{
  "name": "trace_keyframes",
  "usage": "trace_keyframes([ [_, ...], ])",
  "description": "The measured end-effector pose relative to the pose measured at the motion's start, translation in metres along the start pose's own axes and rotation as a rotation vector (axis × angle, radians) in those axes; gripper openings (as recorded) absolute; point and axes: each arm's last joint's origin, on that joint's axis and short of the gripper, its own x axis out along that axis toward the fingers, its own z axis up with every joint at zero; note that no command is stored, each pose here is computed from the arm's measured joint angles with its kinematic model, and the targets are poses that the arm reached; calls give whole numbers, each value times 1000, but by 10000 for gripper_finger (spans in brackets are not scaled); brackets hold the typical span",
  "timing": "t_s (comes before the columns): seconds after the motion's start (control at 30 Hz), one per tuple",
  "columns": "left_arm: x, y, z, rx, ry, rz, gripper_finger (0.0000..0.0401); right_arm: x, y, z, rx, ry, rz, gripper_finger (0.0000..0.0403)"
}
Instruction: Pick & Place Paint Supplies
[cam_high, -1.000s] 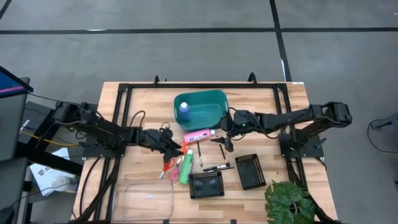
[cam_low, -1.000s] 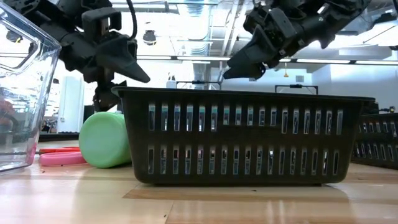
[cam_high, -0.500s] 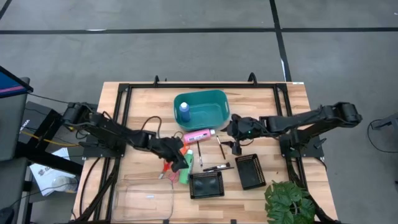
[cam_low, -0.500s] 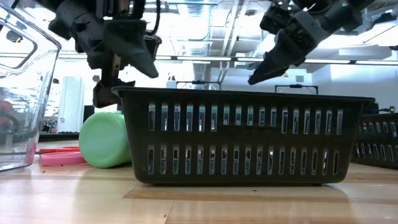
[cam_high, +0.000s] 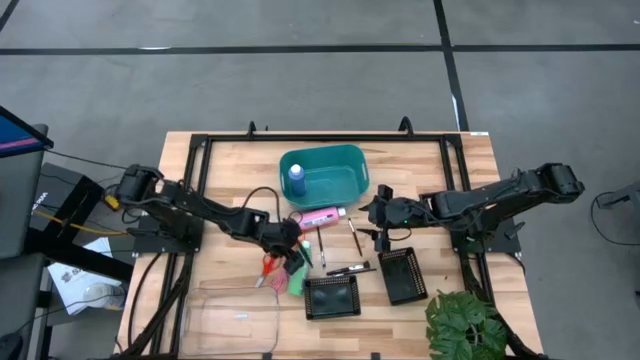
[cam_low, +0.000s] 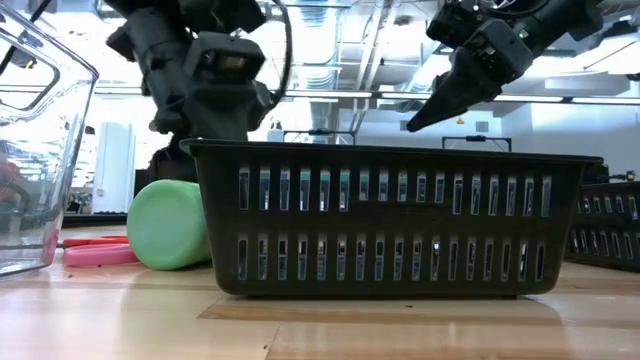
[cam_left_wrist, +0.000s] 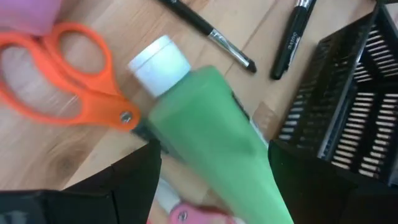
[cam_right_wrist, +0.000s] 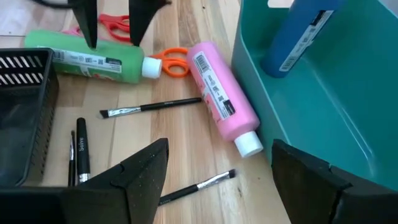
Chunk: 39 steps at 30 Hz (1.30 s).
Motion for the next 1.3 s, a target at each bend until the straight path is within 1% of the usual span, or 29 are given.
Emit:
trace_keyframes([
  [0.2, 13, 0, 9, 28, 24, 14, 285, 0, 0, 0, -6, -2, -2, 264],
  [0.3, 20, 3, 9, 48, 49, 19, 285, 0, 0, 1, -6, -7, -18, 264],
  [0.4, 27, 6, 6, 92, 82, 34, 285, 0, -1, 0, -9, -5, -26, 264],
  [0.47, 29, 10, 3, 122, 104, 68, 284, 0, -1, 0, -10, -6, -37, 264],
  [0.53, 28, 10, 3, 129, 108, 77, 281, 0, -1, 1, -15, -6, -48, 264],
  [0.63, 27, 12, 3, 146, 112, 87, 258, 0, -1, 1, -16, -8, -49, 264],
  [0.77, 24, 11, 3, 166, 103, 81, 206, 0, -1, 1, -15, -13, -49, 264],
  [0.83, 23, 10, 4, 190, 85, 80, 181, 0, -1, 1, -12, -16, -49, 264],
  [0.9, 20, 9, 4, 228, 68, 82, 164, 0, -1, 2, -9, -21, -49, 264],
  [0.97, 18, 6, 3, 264, 46, 83, 164, 0, -1, 2, -9, -22, -49, 264],
  [1.13, 0, -7, 4, 378, -67, 81, 164, 0, 0, 5, -12, -52, -42, 264],
  [1.2, -11, -14, 2, 437, -138, 71, 163, -1, 3, 9, -29, -94, -33, 264],
  [1.3, -29, -20, 2, 500, -300, 29, 163, -3, 8, 18, -60, -189, -5, 264],
])
